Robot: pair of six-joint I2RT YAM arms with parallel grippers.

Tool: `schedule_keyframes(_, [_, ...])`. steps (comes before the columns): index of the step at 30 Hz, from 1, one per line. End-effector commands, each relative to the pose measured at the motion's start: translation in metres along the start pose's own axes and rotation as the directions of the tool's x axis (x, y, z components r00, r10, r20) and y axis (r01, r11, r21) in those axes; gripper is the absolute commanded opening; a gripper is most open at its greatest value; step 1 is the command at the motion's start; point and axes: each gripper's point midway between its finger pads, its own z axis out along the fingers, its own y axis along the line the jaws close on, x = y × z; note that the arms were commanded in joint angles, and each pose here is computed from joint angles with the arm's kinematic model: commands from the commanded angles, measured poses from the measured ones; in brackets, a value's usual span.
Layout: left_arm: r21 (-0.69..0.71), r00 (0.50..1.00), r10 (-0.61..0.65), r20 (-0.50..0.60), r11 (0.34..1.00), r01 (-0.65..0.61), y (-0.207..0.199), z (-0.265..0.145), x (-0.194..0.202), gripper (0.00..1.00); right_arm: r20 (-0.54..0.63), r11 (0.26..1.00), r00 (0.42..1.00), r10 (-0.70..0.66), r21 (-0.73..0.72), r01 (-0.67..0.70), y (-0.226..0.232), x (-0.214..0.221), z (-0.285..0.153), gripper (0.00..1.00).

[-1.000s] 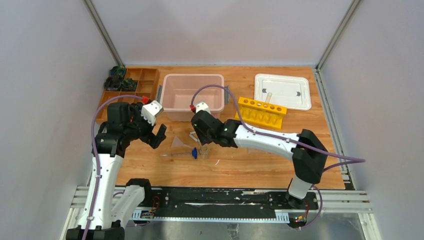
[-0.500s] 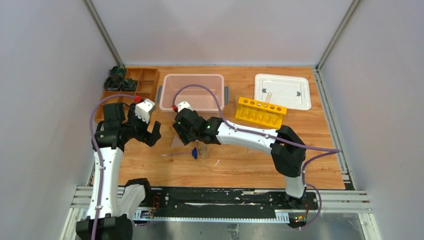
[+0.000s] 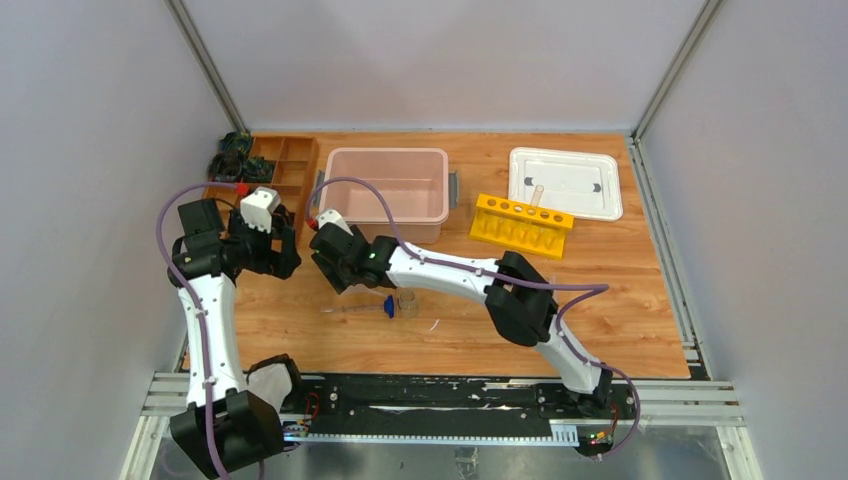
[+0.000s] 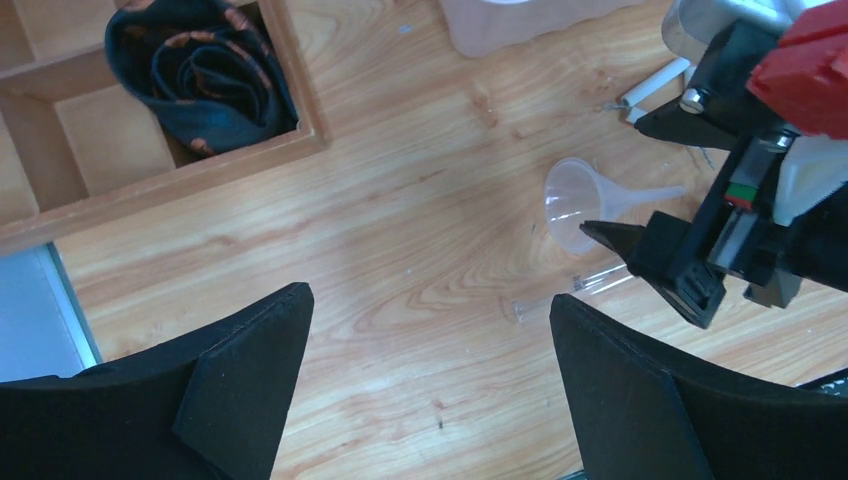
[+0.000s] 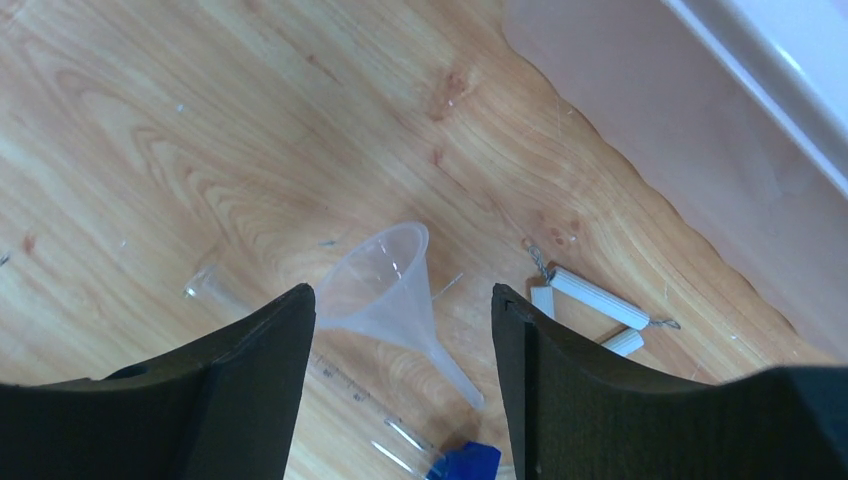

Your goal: Organize the chemistry lab equipment

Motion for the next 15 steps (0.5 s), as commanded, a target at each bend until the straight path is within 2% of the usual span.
schedule_keyframes(1, [0.008,1.0,0.004,0.022,1.0,-0.004,0.006,-0.006,-0.001,0.95,-0.029,0.992,1.0,0.008,0.126,-0.004,-0.006,0.003,0.002,0.67])
schedule_keyframes(10, [0.017,0.998,-0.015,0.058,1.0,0.014,0.011,-0.013,-0.004,0.95,-0.082,0.989,0.997,0.013,0.145,-0.001,-0.005,0.019,0.018,0.58])
schedule_keyframes(15, [0.023,0.997,-0.013,0.072,1.0,0.012,0.009,-0.015,-0.007,0.95,-0.11,0.992,0.994,0.023,0.129,-0.009,-0.001,0.03,0.019,0.49])
